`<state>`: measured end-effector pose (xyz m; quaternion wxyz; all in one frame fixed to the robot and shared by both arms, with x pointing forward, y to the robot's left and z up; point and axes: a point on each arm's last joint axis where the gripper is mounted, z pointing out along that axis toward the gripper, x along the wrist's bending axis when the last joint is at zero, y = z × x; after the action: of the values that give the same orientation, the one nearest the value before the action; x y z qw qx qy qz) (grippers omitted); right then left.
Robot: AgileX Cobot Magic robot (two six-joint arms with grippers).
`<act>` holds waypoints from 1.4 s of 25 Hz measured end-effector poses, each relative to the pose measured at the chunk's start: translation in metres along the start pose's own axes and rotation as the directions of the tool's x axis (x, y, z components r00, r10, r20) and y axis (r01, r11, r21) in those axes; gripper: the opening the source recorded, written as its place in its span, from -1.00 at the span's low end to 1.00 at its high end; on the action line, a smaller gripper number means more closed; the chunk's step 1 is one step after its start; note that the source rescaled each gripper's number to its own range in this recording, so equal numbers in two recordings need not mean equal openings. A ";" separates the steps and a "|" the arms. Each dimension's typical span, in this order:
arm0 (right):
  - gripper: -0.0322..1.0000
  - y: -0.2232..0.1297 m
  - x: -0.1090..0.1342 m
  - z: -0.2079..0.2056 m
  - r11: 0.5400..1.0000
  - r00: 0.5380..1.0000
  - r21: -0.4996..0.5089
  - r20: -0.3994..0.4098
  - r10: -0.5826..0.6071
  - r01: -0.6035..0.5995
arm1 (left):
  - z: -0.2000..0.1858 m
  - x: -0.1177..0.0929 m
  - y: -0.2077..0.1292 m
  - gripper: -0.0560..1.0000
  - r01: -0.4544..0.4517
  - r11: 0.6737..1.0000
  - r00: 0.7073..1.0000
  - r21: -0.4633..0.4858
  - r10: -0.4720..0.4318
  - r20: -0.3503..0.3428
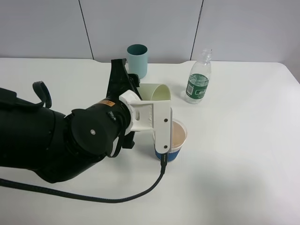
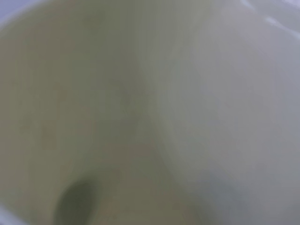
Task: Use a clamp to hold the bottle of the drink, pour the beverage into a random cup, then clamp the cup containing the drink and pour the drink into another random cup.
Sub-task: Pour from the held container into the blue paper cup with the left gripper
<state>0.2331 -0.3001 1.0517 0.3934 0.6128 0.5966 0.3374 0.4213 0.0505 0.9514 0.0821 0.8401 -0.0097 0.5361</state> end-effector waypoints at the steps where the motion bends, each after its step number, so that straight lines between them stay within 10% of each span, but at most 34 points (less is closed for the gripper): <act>1: 1.00 0.000 0.000 0.000 1.000 1.000 0.000 0.000 0.000 0.000 | 0.000 0.001 0.000 -0.84 -0.001 1.000 1.000 0.004 0.001 -0.007; 35: 1.00 0.000 0.000 0.000 1.000 1.000 0.000 0.000 0.000 0.000 | -0.001 0.012 0.002 -0.84 -0.156 0.988 0.979 0.000 0.154 -0.137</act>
<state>0.2331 -0.3001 1.0517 0.3934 0.6128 0.5966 0.3374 0.4257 0.0497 0.9631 0.0451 0.7977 -0.0723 0.5970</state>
